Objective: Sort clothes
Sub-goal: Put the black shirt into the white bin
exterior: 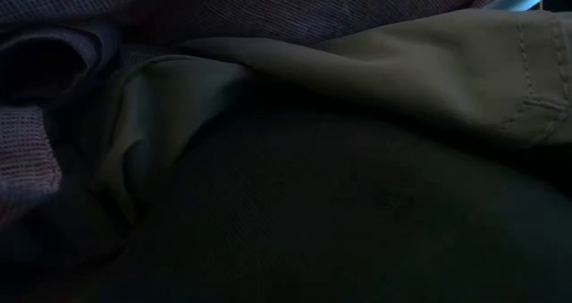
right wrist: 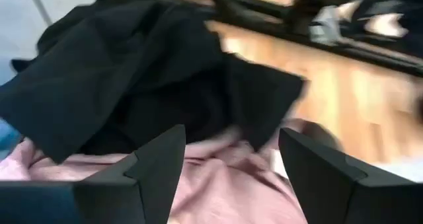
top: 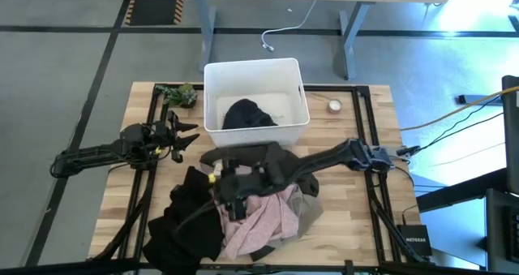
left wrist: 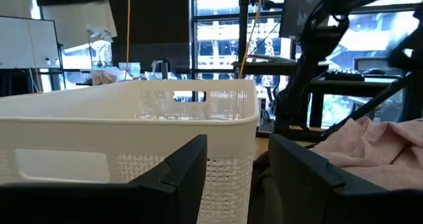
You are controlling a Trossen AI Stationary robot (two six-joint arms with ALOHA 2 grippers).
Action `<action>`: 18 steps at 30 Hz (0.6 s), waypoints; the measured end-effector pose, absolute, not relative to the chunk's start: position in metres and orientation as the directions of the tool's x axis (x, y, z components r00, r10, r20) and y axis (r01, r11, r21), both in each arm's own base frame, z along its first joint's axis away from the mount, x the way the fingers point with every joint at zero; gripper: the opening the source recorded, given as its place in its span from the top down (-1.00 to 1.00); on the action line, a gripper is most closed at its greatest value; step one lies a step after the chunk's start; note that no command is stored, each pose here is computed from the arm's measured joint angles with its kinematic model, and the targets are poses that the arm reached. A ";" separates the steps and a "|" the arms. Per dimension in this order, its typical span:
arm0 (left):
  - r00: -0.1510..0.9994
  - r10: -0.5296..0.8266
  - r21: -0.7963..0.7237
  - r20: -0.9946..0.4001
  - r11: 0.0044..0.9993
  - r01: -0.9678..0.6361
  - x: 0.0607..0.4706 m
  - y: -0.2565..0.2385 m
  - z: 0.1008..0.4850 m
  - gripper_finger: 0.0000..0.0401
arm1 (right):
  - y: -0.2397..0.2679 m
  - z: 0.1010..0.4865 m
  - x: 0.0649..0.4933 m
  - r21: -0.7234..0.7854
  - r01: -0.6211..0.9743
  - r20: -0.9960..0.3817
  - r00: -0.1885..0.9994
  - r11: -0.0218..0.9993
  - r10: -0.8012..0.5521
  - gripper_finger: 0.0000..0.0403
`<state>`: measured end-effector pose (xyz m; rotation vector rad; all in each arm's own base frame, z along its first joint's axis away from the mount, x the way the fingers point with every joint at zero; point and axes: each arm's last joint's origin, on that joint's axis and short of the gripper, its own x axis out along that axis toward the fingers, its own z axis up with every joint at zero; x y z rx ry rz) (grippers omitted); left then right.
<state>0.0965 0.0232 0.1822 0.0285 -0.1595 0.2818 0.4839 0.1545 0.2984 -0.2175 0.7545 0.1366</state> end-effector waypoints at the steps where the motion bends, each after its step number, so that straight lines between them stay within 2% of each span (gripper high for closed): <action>1: 0.948 0.275 0.006 0.158 0.960 -0.279 0.097 0.023 0.182 0.22 | 0.159 0.291 0.489 -0.137 -0.218 -0.684 0.726 0.966 0.067 -0.30; 6: 0.949 0.279 0.009 0.148 0.959 -0.283 0.097 0.023 0.181 0.22 | 0.162 0.264 0.503 -0.119 -0.243 -0.689 0.719 0.963 0.096 -0.30; 9: 0.949 0.278 0.009 0.148 0.959 -0.283 0.097 0.023 0.181 0.22 | 0.161 0.261 0.506 -0.080 -0.251 -0.686 0.716 0.965 0.129 -0.30; 15: 0.949 0.279 -0.003 0.145 0.960 -0.282 0.097 0.023 0.181 0.22 | 0.170 0.257 0.507 0.183 -0.365 -0.669 0.634 0.913 0.388 -0.30; 18: 0.950 0.279 -0.008 0.144 0.960 -0.281 0.097 0.023 0.181 0.22 | 0.174 0.248 0.512 0.239 -0.341 -0.654 0.636 0.909 0.410 -0.30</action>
